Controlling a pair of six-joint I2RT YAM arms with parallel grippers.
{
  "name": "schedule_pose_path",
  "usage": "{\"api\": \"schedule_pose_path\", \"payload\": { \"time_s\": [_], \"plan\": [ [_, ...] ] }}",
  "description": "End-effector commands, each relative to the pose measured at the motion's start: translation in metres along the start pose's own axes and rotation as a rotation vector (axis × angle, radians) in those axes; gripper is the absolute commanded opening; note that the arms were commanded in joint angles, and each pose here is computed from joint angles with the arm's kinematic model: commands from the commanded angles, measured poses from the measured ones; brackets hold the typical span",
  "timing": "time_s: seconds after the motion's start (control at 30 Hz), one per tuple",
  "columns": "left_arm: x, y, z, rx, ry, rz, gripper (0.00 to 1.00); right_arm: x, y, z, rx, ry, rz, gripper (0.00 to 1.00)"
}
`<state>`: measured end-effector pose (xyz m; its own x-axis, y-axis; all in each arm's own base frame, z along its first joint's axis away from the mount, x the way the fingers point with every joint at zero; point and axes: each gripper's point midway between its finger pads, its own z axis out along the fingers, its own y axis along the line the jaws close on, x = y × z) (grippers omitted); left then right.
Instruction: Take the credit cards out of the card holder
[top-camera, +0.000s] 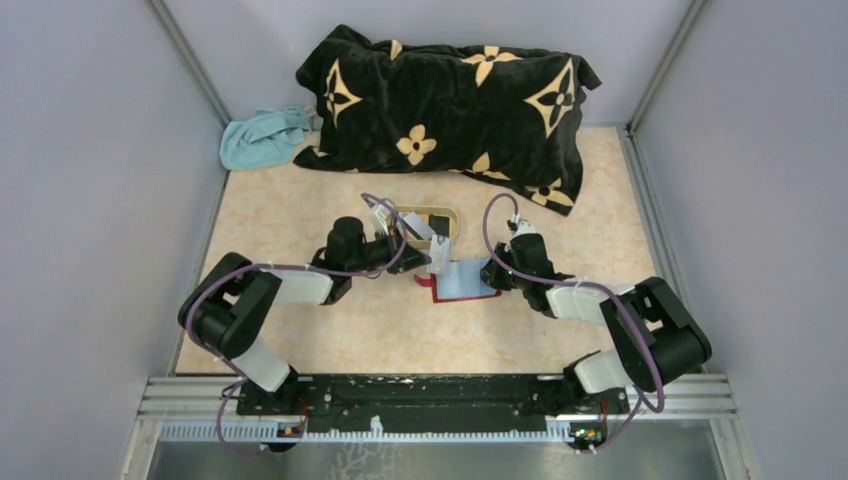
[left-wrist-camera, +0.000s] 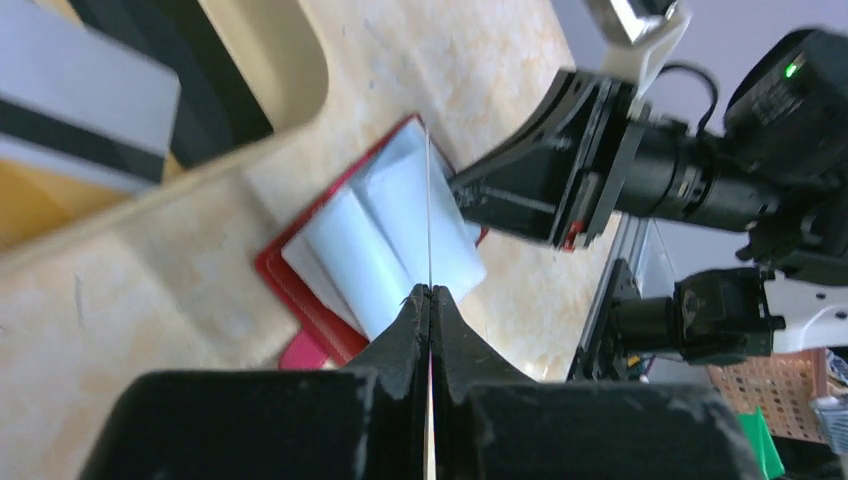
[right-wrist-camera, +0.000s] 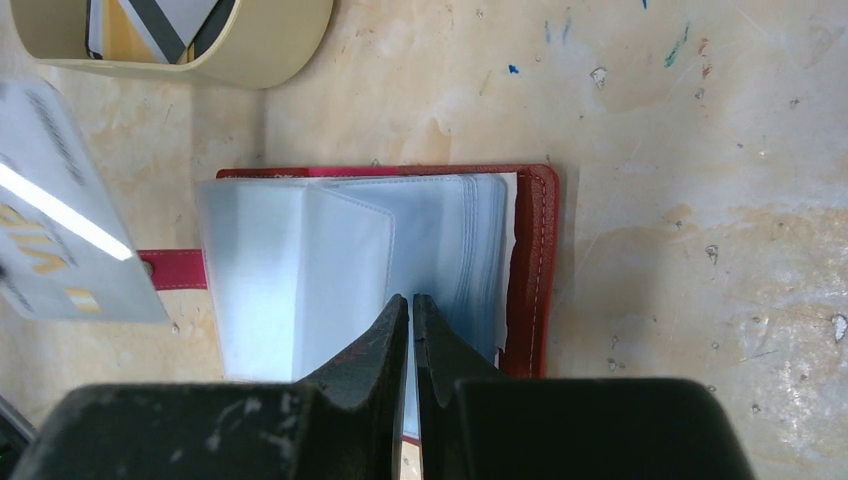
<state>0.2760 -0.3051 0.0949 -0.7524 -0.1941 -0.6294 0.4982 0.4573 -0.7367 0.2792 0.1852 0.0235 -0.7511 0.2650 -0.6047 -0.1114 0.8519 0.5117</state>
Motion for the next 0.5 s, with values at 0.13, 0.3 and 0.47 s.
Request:
{"api": "schedule_pose_path", "payload": {
  "time_s": [0.13,0.3,0.47],
  "plan": [
    [-0.058,0.011,-0.001,-0.091,0.015,0.033,0.00,0.034,-0.033,0.000,0.129,0.121,-0.007,0.07],
    [-0.078,0.035,0.004,-0.157,0.055,0.002,0.00,0.032,-0.031,0.001,0.126,0.122,-0.007,0.07],
    [-0.082,0.059,0.009,-0.223,0.087,-0.002,0.00,0.033,-0.033,0.002,0.128,0.126,-0.012,0.07]
  ]
}}
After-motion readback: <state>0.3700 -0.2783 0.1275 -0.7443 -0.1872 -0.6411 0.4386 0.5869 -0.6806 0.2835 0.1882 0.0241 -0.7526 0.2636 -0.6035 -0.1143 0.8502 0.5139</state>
